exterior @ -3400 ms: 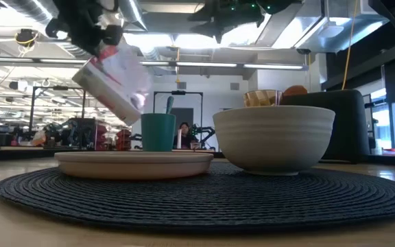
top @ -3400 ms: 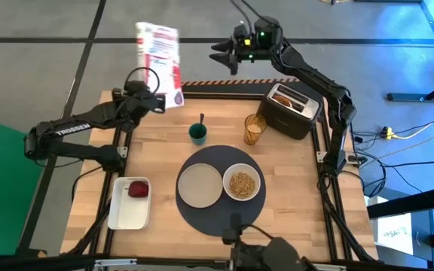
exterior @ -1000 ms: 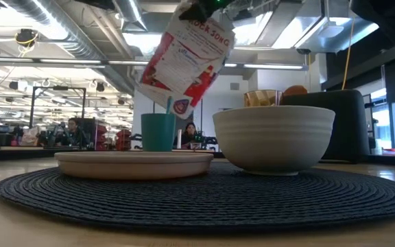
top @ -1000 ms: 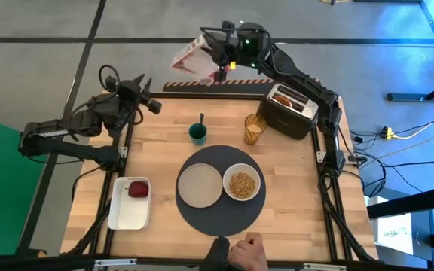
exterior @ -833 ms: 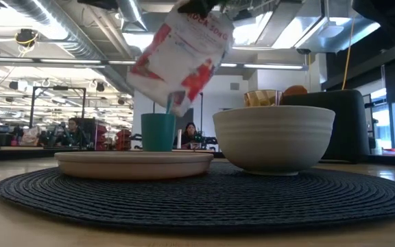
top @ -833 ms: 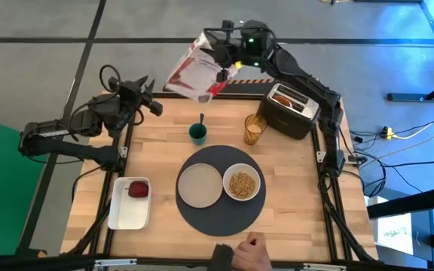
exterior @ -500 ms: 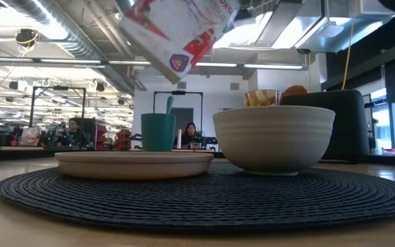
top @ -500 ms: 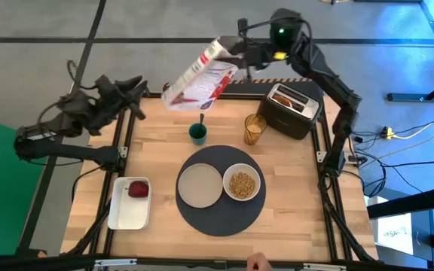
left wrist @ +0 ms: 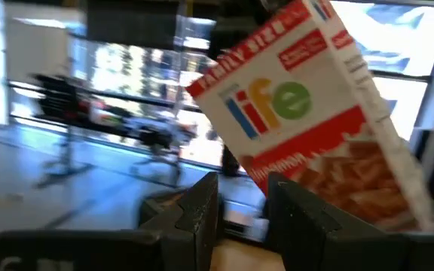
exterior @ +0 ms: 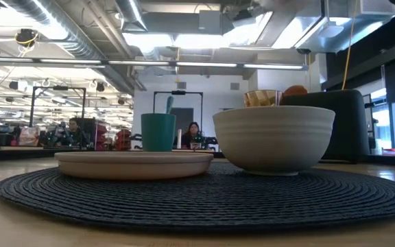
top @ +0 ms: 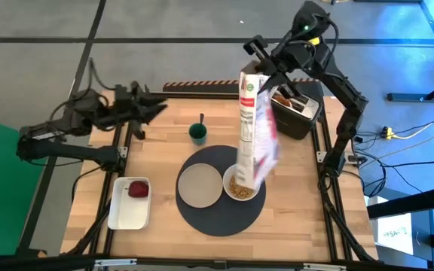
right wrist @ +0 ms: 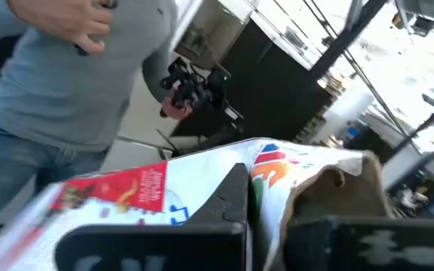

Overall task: Arrange a breakfast setting
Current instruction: Adjust the cereal box

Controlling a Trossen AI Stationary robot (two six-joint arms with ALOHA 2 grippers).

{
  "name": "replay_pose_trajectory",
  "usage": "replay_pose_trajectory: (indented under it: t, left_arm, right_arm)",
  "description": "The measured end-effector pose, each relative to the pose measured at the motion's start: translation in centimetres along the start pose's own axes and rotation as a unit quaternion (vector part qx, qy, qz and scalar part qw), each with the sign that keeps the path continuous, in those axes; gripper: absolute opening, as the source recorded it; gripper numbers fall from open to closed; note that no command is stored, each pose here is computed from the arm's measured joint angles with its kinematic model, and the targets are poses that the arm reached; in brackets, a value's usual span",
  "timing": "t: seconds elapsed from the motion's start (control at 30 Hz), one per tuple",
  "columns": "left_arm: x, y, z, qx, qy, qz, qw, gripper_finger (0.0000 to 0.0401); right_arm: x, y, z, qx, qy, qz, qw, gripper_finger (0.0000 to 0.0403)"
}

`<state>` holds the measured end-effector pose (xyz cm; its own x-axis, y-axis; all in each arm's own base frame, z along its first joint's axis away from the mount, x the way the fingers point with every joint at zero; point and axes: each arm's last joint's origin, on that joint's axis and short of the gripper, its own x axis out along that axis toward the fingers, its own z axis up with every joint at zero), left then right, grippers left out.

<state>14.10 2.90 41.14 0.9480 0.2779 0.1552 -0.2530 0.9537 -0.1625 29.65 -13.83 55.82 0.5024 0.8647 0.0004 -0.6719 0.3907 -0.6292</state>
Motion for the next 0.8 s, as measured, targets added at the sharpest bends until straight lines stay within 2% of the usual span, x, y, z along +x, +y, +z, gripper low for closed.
replay_pose_trajectory:
  t: [0.23,0.37,0.5,0.63,0.8]
  left_arm:
    - [4.3,-0.8,-1.8,-0.045,0.028,-0.098,0.994,0.011]
    - [6.6,-1.0,-2.9,-0.068,0.027,-0.133,0.988,0.011]
    - [8.6,-1.4,-4.0,-0.103,0.04,-0.188,0.976,0.0121]
    - [10.4,-1.6,-5.6,-0.156,0.067,-0.211,0.962,0.0165]
    - [12.4,-2.3,-8.2,-0.197,0.11,-0.227,0.947,0.025]
  right_arm:
    - [3.7,0.2,0.7,0.017,-0.035,0.045,0.998,0.0]
    - [6.2,0.7,1.0,0.042,-0.057,0.077,0.995,0.0]
    - [8.6,1.3,1.6,0.068,-0.078,0.112,0.988,0.0]
    - [10.9,1.9,2.7,0.085,-0.097,0.147,0.981,0.0]
    - [13.0,2.8,4.3,0.105,-0.115,0.185,0.97,0.0]
